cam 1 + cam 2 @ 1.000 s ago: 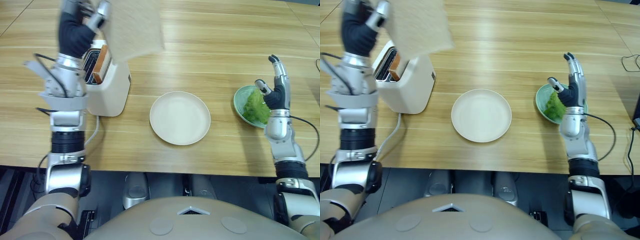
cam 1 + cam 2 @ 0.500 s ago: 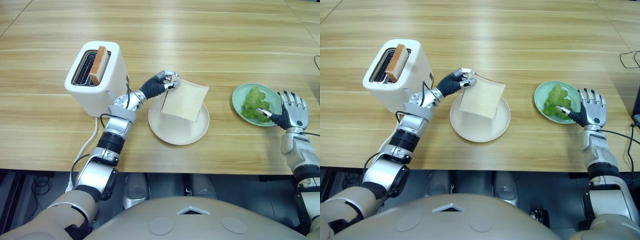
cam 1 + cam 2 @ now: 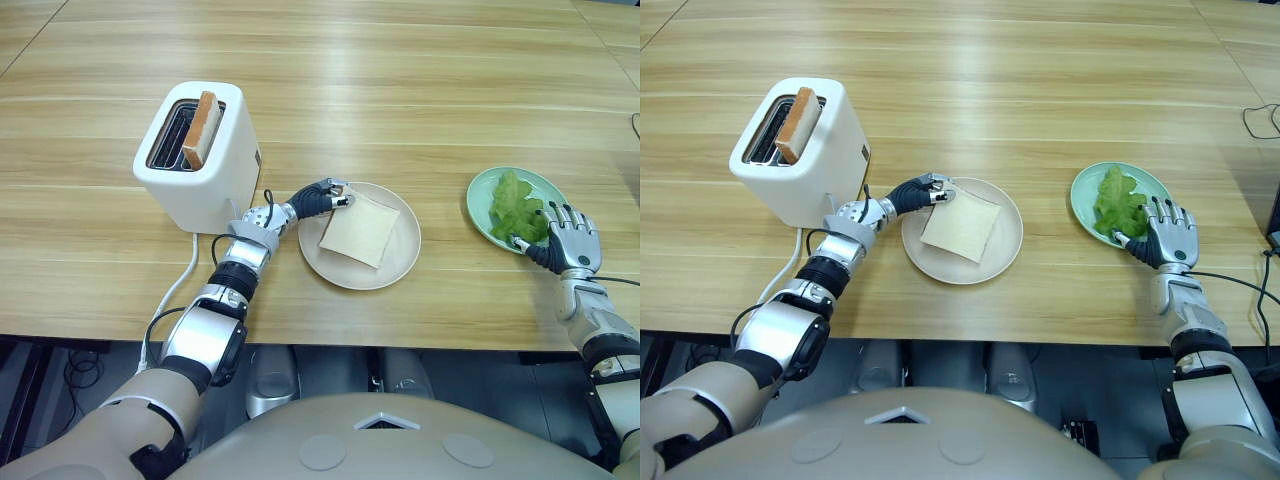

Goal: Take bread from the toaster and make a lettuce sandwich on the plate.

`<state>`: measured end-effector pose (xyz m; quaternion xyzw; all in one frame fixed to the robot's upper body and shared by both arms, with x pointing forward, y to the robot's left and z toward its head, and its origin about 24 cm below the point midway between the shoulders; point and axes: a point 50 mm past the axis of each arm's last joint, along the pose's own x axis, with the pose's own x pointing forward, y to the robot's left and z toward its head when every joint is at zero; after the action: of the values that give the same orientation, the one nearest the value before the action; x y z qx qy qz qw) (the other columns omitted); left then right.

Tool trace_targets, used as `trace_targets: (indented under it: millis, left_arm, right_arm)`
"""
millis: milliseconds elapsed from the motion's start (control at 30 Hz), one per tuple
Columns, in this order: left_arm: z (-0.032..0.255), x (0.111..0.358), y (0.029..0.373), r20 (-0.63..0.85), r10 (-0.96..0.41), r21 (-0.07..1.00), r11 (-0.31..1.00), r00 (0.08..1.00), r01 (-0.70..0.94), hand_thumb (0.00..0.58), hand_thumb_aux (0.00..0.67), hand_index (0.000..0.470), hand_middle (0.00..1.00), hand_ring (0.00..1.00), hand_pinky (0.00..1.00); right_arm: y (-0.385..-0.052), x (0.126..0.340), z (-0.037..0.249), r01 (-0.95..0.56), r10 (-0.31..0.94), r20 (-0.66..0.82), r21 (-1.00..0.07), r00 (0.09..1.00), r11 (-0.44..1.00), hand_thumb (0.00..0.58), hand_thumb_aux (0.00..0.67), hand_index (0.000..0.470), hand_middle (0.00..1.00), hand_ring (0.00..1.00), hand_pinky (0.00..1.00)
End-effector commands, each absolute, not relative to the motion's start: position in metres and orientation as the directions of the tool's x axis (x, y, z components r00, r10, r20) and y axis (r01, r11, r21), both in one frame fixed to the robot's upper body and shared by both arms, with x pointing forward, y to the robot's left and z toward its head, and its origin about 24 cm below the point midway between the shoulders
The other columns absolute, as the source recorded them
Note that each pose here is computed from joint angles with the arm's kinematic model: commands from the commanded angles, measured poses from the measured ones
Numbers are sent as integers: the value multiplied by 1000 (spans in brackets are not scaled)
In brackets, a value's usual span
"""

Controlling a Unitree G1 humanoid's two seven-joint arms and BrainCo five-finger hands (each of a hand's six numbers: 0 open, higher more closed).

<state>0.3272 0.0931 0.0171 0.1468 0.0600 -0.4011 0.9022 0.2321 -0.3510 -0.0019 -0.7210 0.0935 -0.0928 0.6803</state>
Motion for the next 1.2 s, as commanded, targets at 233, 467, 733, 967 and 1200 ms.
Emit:
trace_targets:
  millis: [233, 467, 733, 967, 1200]
  left_arm:
    - [7, 325, 95, -282, -701, 255, 603, 655, 756, 500, 420, 289, 780, 780, 780]
    - [7, 325, 99, -306, -680, 388, 551, 667, 739, 0, 0, 0, 239, 239, 239]
    - [14, 327, 101, -273, -662, 558, 482, 698, 676, 0, 0, 0, 0, 0, 0]
    - [26, 328, 104, -208, -670, 668, 435, 713, 603, 0, 0, 0, 0, 0, 0]
    - [44, 323, 112, -119, -678, 751, 416, 726, 512, 0, 0, 0, 0, 0, 0]
  right_arm:
    - [-345, 229, -10, -42, -235, -32, -999, 971, -35, 454, 357, 245, 0, 0, 0]
    - [-344, 233, -5, -7, -225, -3, -1000, 974, -18, 580, 670, 460, 0, 0, 0]
    - [-341, 236, 7, 98, -203, 97, -995, 974, -6, 580, 670, 460, 0, 0, 0]
    - [-341, 236, 23, 228, -187, 223, -974, 957, 7, 580, 670, 460, 0, 0, 0]
    - [-322, 238, 48, 362, -95, 354, -929, 930, 78, 580, 670, 460, 0, 0, 0]
